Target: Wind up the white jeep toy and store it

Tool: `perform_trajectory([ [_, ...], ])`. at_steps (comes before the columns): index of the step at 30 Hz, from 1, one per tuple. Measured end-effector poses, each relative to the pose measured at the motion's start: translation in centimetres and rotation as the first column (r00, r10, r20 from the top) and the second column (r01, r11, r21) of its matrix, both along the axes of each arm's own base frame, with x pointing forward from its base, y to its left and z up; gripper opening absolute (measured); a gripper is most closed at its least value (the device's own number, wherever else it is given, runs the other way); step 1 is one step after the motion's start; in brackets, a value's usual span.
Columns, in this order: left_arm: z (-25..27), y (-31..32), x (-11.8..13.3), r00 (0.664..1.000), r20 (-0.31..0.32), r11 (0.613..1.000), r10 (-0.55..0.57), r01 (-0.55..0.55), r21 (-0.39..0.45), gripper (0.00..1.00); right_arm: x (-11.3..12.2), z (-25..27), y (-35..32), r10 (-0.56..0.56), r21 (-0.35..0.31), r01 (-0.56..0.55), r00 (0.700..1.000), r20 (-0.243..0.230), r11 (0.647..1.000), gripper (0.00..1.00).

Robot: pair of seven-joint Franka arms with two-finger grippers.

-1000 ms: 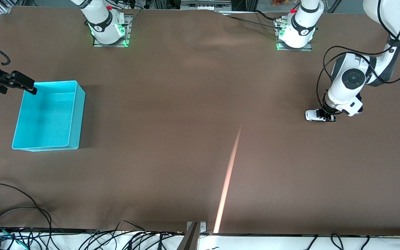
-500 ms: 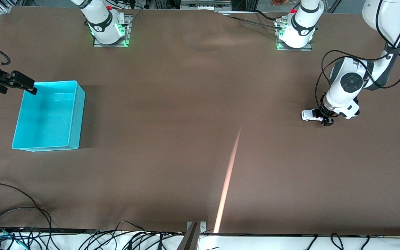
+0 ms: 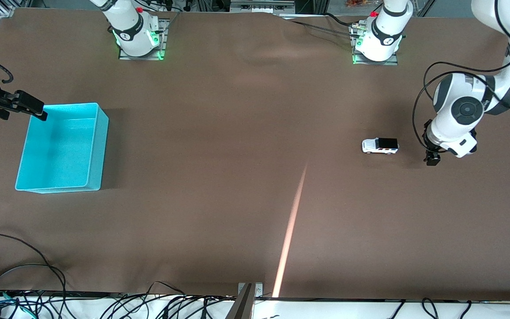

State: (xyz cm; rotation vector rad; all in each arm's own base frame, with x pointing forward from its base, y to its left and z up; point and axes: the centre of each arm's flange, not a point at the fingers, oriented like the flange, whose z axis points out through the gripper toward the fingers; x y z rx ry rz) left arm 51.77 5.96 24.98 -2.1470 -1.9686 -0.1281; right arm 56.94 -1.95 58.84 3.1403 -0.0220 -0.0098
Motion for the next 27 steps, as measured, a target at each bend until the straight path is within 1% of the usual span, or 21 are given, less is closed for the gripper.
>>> perform_trajectory([
  [3, 3.6, 0.1, 1.3, 0.997, -0.029, 0.998, -0.064, 0.064, -0.027, 1.0, 0.0, 0.0, 0.0, 0.0, 0.0, 0.0, 1.0, 0.0, 1.0, 1.0],
  [7, 8.8, -0.3, 3.0, 0.982, -0.06, 0.982, -0.181, 0.178, -0.06, 1.0, 0.0, 0.0, 0.0, 0.0, 0.0, 0.0, 1.0, 0.0, 1.0, 1.0],
  [10, 12.3, -0.7, 4.2, 0.959, -0.07, 0.96, -0.276, 0.271, -0.074, 1.0, 0.0, 0.0, 0.0, 0.0, 0.0, 0.0, 1.0, 0.0, 1.0, 1.0],
  [12, 14.0, -1.2, 4.8, 0.935, -0.078, 0.937, -0.346, 0.339, -0.087, 1.0, 0.0, 0.0, 0.0, 0.0, 0.0, 0.0, 1.0, 0.0, 1.0, 1.0],
  [18, 17.6, -2.6, 6.2, 0.847, -0.087, 0.85, -0.525, 0.515, -0.112, 1.0, 0.0, 0.0, 0.0, 0.0, 0.0, 0.0, 1.0, 0.0, 1.0, 1.0],
  [20, 18.7, -2.8, 6.5, 0.806, -0.081, 0.808, -0.587, 0.576, -0.125, 1.0, 0.0, 0.0, 0.0, 0.0, 0.0, 0.0, 1.0, 0.0, 1.0, 1.0],
  [25, 22.3, -2.9, 7.6, 0.692, -0.028, 0.686, -0.721, 0.708, -0.169, 1.0, 0.0, 0.0, 0.0, 0.0, 0.0, 0.0, 1.0, 0.0, 1.0, 1.0],
  [27, 23.8, -2.7, 7.8, 0.639, -0.022, 0.632, -0.769, 0.754, -0.181, 1.0, 0.0, 0.0, 0.0, 0.0, 0.0, 0.0, 1.0, 0.0, 1.0, 1.0],
])
